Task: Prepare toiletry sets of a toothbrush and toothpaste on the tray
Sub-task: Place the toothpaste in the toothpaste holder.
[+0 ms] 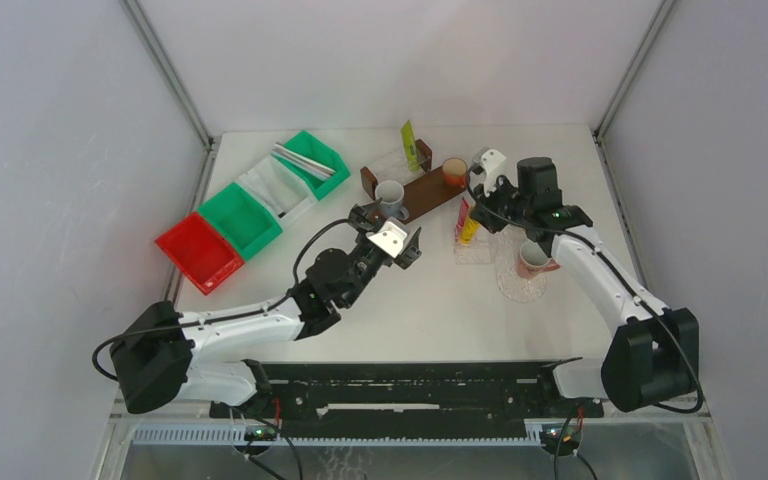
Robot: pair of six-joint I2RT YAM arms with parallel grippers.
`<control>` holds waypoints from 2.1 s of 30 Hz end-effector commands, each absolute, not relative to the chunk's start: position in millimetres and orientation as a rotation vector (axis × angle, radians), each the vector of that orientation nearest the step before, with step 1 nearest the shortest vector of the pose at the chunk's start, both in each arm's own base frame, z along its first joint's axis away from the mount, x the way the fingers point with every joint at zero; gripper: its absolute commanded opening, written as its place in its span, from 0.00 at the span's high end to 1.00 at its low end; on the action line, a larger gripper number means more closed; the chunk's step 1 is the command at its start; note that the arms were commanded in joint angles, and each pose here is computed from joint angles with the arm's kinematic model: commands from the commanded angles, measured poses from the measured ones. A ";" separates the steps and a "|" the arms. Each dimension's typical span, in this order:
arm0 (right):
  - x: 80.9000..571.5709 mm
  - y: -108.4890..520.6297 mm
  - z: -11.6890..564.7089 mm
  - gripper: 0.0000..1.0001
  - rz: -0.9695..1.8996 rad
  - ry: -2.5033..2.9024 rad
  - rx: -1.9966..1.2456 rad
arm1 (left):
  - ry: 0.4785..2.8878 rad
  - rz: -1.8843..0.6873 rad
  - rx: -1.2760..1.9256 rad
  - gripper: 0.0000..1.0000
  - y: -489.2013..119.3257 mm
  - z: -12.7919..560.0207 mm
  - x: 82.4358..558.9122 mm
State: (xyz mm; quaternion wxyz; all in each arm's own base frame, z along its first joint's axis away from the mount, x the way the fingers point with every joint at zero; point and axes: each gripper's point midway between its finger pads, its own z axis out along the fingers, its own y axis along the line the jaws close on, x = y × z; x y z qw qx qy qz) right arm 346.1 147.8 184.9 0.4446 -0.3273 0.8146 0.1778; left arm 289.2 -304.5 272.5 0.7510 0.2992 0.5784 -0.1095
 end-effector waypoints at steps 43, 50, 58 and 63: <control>346.5 176.7 220.9 0.58 0.503 1.931 -0.890 | 1.227 -0.258 0.601 0.00 -303.3 290.1 290.2; 319.3 176.3 248.8 0.57 0.681 1.831 -0.930 | 1.228 -0.257 0.600 0.00 -304.1 290.4 291.0; 296.3 178.7 268.4 0.56 0.834 1.734 -0.956 | 1.236 -0.266 0.549 0.00 -296.4 296.9 296.3; 294.0 176.0 271.9 0.56 0.849 1.723 -0.947 | 1.273 -0.401 0.448 0.00 -278.1 305.8 307.0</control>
